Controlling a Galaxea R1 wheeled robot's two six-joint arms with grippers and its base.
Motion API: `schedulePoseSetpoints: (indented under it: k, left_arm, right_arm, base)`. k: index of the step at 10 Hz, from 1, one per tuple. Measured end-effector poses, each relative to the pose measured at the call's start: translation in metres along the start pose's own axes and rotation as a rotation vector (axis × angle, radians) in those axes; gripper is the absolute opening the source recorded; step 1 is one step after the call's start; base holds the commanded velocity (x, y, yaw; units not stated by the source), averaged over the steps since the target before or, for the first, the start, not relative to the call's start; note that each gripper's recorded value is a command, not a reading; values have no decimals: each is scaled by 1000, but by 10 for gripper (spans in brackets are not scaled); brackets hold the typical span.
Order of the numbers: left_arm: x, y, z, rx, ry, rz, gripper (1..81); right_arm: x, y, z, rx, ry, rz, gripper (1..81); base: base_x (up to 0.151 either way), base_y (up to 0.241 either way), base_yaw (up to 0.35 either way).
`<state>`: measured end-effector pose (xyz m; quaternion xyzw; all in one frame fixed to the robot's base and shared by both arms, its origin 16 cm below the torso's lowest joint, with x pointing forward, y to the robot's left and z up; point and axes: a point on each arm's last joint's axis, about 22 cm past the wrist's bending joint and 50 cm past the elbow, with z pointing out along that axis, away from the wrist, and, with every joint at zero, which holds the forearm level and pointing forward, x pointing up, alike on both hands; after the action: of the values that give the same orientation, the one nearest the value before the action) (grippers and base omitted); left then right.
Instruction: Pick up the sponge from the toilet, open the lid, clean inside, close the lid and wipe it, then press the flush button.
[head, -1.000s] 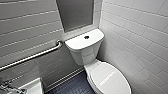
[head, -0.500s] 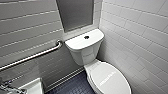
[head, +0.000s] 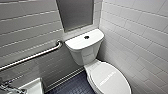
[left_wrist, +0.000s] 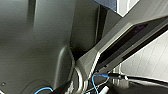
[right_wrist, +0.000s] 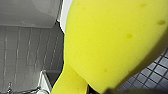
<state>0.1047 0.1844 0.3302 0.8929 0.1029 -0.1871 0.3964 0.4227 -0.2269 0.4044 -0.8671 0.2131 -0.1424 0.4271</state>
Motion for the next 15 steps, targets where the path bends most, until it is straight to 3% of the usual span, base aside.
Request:
schedulePoseSetpoints:
  k: [2,7,8,10,13,15]
  left_arm:
    - [-4,-3,10,6,-1,10,811]
    - [-35,-30,33,57,-39,-31,811]
    - [-34,-31,37,59,-38,-27,811]
    - [-36,-35,41,67,-39,-27,811]
    - [-37,-39,48,77,-40,-31,811]
    - [-44,-42,51,84,-46,-39,811]
  right_arm:
    - [37,-22,13,31,3,-38,10]
    - [121,-82,58,103,-11,-96,10]
    - [133,-91,72,111,-21,-104,10]
    - [175,-97,101,98,9,-113,10]
    - [204,-87,144,57,31,-39,10]
    - [244,-92,169,40,88,8,10]
  base:
    - [0,0,0]
    - [0,0,0]
    - [0,0,0]
    - [0,0,0]
    - [0,0,0]
    - [0,0,0]
